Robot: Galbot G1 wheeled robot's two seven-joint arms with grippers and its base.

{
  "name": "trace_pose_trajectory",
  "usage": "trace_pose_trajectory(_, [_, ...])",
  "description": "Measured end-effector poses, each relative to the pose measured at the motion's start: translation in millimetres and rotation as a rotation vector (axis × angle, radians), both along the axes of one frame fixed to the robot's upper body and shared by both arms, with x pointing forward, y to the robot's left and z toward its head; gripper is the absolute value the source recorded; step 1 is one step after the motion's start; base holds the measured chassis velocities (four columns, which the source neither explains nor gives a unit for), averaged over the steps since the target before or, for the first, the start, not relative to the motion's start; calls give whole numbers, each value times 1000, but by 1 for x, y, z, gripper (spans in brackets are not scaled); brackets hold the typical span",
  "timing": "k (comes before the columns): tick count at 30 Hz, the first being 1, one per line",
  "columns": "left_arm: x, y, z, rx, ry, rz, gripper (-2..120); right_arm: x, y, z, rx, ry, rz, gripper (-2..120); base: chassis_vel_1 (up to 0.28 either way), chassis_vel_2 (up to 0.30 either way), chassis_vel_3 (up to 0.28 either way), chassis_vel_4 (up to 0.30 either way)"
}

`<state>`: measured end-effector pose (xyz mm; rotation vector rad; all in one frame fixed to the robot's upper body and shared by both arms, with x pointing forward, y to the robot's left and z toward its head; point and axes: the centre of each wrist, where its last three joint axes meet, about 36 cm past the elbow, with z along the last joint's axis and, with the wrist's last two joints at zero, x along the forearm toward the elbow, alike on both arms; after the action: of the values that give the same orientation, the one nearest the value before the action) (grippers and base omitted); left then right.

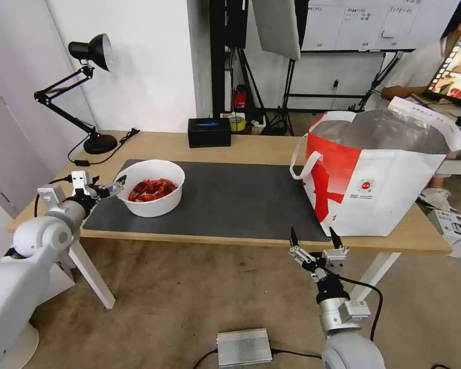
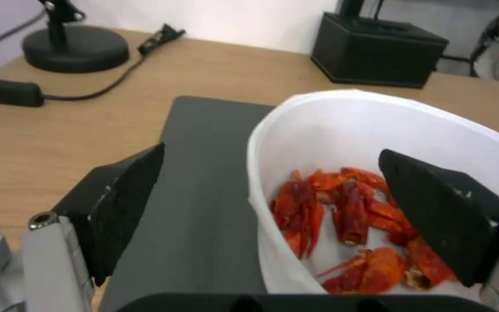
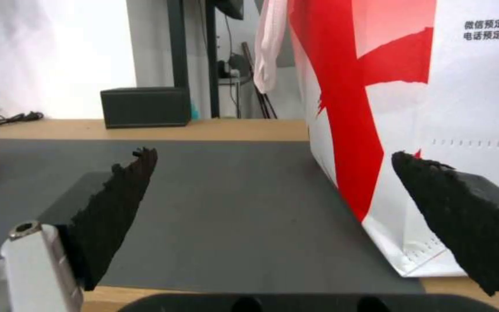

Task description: Pick up the trash from the table and place it into the takeout bag.

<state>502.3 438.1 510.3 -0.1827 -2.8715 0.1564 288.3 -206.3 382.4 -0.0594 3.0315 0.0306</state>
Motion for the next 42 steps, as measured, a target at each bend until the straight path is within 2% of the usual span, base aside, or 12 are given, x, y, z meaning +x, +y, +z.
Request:
trace_pose_trajectory(6, [3,5,14,-6,51,-41,100,0,0,0,0,0,0,100,0,0,0,0])
trace_pose_trajectory(12, [8,6,12,-2,90,-84,100,0,0,0,0,0,0,100,0,0,0,0])
trace_pose_trajectory(26, [18,6,12,15,105,-91,100,0,0,0,0,0,0,100,0,0,0,0])
trace_pose_trajectory(29, [18,7,12,16,108,-93,97,0,0,0,0,0,0,100,0,0,0,0])
trace_pose_trajectory(32, [18,6,11,14,111,-96,91,0,0,0,0,0,0,100,0,0,0,0])
trace_pose_trajectory(35, [17,5,8,8,119,-101,74,0,0,0,0,0,0,100,0,0,0,0])
trace_pose_trajectory(38, [17,4,7,8,121,-103,69,0,0,0,0,0,0,100,0,0,0,0])
trace_pose_trajectory(40, [17,3,5,8,122,-104,56,0,0,0,0,0,0,100,0,0,0,0])
trace_pose_trajectory(42, [17,2,5,8,122,-105,52,0,0,0,0,0,0,100,0,0,0,0])
